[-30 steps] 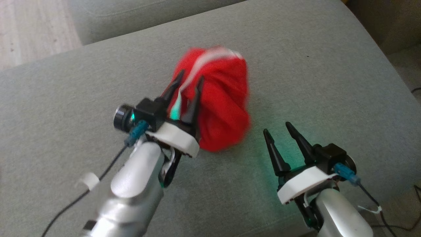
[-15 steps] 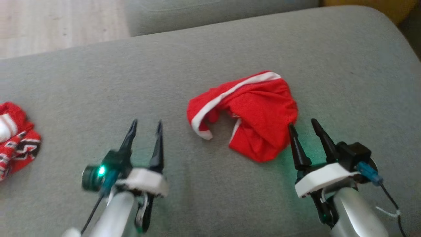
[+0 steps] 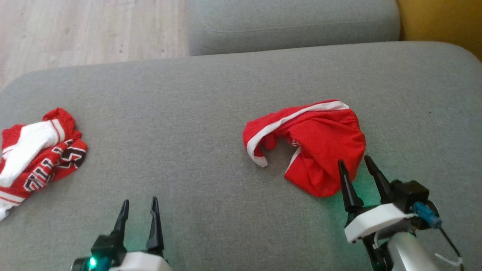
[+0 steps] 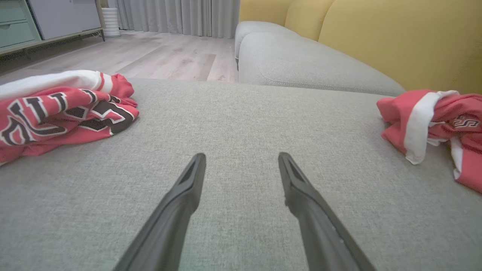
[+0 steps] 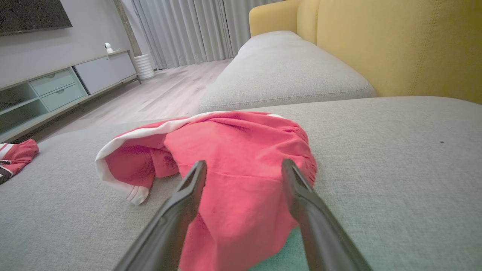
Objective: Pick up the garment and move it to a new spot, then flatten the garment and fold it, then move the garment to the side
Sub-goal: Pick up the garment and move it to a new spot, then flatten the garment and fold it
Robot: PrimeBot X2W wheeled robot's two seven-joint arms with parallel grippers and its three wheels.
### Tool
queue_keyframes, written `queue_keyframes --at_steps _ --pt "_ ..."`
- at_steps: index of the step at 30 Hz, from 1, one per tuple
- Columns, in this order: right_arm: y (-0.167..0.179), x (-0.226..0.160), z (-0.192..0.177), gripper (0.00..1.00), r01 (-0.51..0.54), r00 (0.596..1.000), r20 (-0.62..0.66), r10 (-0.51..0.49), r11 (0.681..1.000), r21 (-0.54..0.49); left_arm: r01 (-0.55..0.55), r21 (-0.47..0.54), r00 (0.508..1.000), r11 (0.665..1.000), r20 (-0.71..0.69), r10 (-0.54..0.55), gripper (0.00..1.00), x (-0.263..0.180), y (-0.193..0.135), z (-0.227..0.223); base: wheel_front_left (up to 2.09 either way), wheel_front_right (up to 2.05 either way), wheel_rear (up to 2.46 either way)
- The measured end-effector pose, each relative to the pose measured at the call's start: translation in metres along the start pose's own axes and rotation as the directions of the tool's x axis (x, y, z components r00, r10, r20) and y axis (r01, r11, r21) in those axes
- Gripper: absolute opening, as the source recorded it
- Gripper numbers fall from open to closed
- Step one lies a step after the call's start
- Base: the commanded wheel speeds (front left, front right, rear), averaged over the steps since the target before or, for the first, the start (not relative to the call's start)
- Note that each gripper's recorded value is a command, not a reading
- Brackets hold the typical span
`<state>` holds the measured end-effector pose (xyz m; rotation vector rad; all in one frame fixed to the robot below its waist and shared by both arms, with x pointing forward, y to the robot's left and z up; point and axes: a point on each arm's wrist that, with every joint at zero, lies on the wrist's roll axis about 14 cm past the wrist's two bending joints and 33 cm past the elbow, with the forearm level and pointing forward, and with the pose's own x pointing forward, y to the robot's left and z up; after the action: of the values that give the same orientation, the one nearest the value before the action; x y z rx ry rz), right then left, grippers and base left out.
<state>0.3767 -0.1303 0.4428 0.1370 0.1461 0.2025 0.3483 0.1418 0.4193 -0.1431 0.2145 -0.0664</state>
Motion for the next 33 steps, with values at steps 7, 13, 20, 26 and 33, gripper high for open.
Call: queue_keyframes --at_steps 7,13,20,26,33 --pt "0.005 -0.001 -0.004 1.0 -0.012 1.0 -0.009 0.012 1.0 -0.003 -0.006 -0.004 1.0 1.0 0.006 0.006 1.0 -0.004 0.004 0.001 0.0 0.0 0.0" --pt "0.003 -0.003 -0.009 1.0 -0.005 1.0 -0.024 0.005 1.0 0.0 0.091 -0.023 0.996 0.996 -0.009 -0.092 1.0 0.006 -0.026 -0.002 0.0 0.0 0.0" --pt "-0.008 0.001 -0.01 1.0 0.02 0.999 -0.029 -0.02 1.0 0.007 0.308 -0.033 0.951 0.951 0.017 -0.308 1.0 0.033 -0.095 0.013 0.0 0.0 0.0" --pt "-0.023 0.005 -0.008 1.0 0.055 0.998 -0.024 -0.055 0.999 0.002 0.465 -0.055 0.883 0.883 -0.034 -0.468 1.0 0.05 -0.151 0.004 0.0 0.0 0.0" --pt "-0.045 -0.001 -0.014 1.0 0.117 0.992 -0.045 -0.117 0.993 0.007 0.53 -0.054 0.837 0.846 -0.122 -0.533 1.0 0.065 -0.18 -0.021 0.0 0.0 0.0"
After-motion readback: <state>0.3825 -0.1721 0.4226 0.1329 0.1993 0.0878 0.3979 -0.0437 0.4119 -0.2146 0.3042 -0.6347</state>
